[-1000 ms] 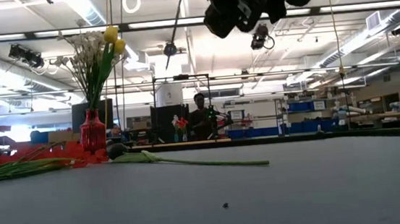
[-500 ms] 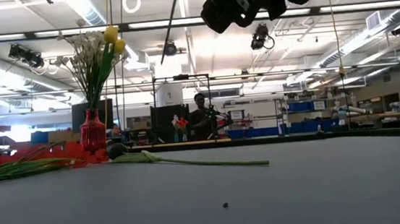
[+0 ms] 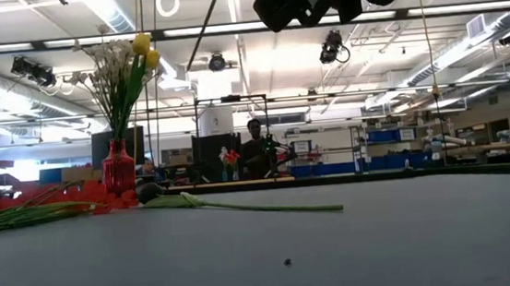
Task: Sort flowers into vase by color
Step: Put the right black tulip into the transparent vase
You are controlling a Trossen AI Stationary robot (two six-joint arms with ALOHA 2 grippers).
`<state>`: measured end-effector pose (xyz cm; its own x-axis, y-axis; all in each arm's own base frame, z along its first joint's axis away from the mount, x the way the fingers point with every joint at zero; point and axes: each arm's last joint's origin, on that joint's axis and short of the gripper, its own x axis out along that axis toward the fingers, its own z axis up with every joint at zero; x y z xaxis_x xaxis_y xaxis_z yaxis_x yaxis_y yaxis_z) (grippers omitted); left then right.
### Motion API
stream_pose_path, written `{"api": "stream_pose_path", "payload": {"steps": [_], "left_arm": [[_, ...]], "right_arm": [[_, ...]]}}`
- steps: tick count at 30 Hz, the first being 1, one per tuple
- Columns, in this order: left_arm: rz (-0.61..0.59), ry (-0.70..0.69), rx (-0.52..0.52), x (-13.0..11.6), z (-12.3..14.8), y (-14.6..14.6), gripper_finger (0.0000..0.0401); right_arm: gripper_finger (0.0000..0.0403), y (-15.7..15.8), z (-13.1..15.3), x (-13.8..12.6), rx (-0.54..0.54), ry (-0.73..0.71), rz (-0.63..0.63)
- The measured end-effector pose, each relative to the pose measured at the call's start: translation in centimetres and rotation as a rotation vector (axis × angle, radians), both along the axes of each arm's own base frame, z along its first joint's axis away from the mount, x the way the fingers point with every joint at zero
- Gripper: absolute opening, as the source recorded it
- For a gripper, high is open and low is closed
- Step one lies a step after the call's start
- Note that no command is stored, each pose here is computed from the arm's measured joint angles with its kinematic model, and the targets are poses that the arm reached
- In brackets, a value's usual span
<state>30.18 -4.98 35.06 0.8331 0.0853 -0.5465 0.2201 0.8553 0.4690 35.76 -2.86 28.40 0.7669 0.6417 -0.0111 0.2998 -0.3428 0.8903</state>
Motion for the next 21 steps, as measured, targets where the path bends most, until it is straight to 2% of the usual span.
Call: {"api": "stream_pose_path", "payload": {"steps": [2, 12, 21], "left_arm": [[-0.012, 0.0, -0.008, 0.0, 0.0, 0.0, 0.0009], [-0.02, 0.007, 0.013, 0.0, -0.1, 0.2, 0.0005], [0.025, -0.006, -0.054, 0.1, 0.0, 0.2, 0.0002]], "right_arm": [[0.0027, 0.0, 0.0, 0.0, -0.007, -0.005, 0.003], [0.0034, -0.5, -0.2, 0.0, -0.134, -0.086, -0.038], [0.0108, -1.5, -0.2, 0.0, -0.264, -0.175, -0.109]]}}
